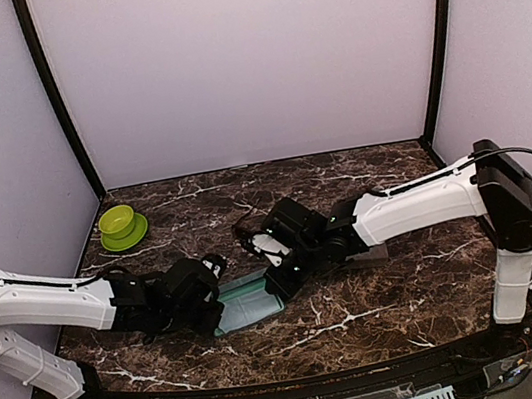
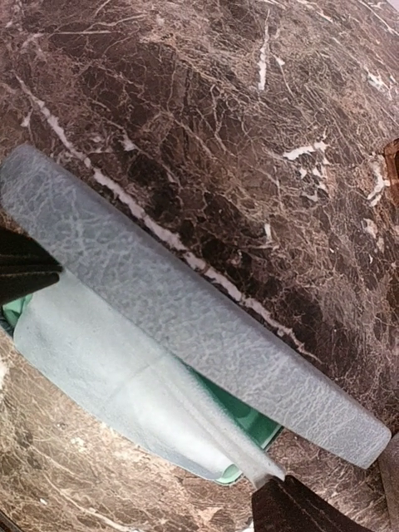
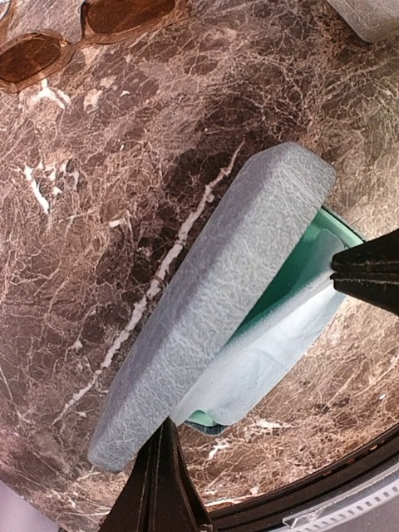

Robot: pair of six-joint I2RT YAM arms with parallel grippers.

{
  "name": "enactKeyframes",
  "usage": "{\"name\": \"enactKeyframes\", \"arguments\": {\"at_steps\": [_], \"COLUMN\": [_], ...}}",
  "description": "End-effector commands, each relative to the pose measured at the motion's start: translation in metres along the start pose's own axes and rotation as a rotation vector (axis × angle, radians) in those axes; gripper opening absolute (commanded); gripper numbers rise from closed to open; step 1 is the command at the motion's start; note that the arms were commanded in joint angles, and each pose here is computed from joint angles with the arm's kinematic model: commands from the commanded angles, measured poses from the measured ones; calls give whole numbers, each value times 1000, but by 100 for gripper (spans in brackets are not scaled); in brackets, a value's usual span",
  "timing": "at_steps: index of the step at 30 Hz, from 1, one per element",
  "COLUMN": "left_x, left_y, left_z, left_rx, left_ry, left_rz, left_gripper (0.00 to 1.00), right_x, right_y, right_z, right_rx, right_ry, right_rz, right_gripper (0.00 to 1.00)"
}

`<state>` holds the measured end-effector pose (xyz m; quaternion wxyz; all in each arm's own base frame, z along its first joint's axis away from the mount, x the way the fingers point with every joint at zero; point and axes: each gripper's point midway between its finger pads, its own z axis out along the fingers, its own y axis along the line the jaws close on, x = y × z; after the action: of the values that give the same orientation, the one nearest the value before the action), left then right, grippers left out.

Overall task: Organize the sunglasses
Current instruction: Place the folded cleaning cloth in the sunglasses case.

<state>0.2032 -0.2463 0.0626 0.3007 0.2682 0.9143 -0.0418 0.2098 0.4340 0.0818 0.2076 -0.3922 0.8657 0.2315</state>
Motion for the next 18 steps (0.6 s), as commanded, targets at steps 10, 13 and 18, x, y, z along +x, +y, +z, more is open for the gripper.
{"name": "enactKeyframes", "arguments": {"at_steps": [10,13,18], "left_x": [-13,-12,-12], "left_y": [2,2,5], "left_z": [2,2,2], "left_rx": [-28,-31,-44], "left_ry": [-28,-26,-31], "left_rz": [14,13,12], "left_gripper": [0,0,0], "right_x": [-6,-5,-6], "right_y": [4,4,3], "right_z": [8,9,10], "right_rx": [19,21,28], "right_ry": [-9,-8,-8], "right_rz": [-15,-15,-19], "right_gripper": [0,0,0]}}
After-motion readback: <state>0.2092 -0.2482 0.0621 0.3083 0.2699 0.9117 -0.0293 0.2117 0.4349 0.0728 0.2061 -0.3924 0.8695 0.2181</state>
